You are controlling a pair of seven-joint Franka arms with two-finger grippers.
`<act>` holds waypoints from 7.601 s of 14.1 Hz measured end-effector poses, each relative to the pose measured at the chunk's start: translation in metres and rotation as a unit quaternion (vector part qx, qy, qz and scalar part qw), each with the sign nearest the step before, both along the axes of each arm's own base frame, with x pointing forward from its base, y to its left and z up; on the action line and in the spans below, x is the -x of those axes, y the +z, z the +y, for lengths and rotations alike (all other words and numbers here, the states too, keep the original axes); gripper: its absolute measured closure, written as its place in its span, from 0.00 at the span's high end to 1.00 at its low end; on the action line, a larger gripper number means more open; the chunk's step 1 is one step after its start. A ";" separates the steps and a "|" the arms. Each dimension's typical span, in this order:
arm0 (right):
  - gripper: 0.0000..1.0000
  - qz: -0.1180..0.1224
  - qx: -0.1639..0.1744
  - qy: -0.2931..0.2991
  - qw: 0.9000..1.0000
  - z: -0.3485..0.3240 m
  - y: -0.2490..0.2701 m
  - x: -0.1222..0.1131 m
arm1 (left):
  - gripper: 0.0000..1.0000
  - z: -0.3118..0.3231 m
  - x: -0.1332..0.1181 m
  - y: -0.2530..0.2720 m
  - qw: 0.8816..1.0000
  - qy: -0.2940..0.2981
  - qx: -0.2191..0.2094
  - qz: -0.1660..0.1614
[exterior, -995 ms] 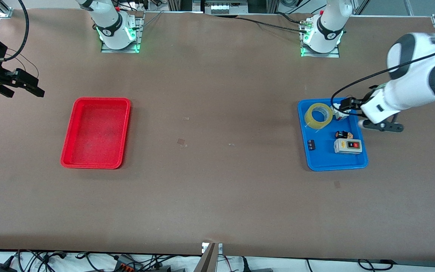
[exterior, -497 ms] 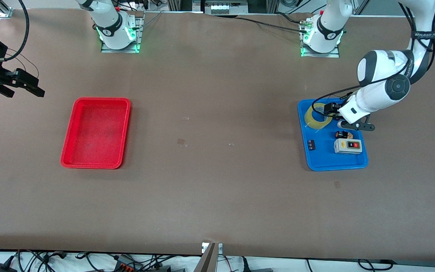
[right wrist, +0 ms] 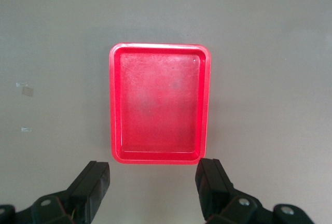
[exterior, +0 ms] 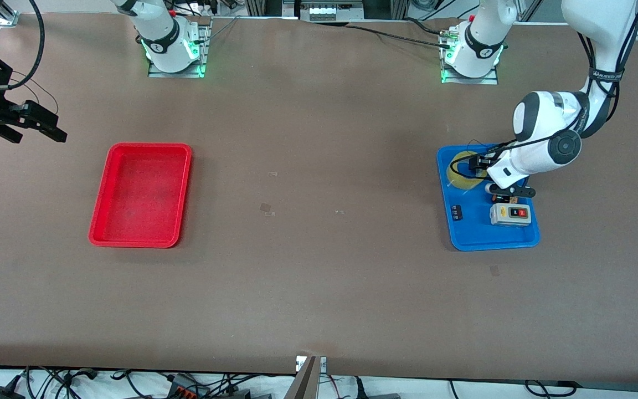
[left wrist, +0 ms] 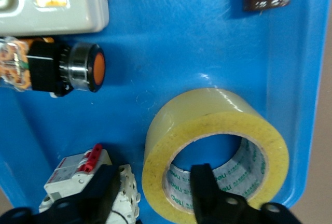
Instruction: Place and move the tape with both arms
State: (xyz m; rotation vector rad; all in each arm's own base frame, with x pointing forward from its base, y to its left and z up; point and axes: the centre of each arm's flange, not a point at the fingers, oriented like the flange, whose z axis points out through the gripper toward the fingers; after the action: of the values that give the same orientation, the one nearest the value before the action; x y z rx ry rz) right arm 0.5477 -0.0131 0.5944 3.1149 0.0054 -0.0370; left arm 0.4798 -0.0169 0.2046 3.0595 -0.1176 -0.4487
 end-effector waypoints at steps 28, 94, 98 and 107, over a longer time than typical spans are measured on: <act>1.00 0.043 -0.002 0.018 0.999 0.015 -0.048 -0.023 | 0.74 -0.457 -0.071 0.014 0.962 0.272 0.022 0.018; 0.21 0.113 0.012 -0.029 0.993 -0.015 -0.378 -0.032 | 1.00 0.014 -0.070 0.420 0.994 0.024 -0.021 -0.109; 0.21 0.111 0.017 -0.026 0.993 -0.017 -0.376 -0.032 | 1.00 0.014 -0.070 0.420 0.994 0.023 -0.021 -0.109; 0.93 0.106 0.029 -0.025 0.994 -0.020 -0.318 -0.043 | 1.00 0.013 -0.071 0.418 0.994 0.030 -0.023 -0.107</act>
State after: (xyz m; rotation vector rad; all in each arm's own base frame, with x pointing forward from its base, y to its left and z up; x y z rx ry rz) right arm 0.5902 -0.0335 0.2768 3.0358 -0.0689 -0.3604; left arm 0.5505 -0.0036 0.6228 3.1364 -0.0220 -0.1199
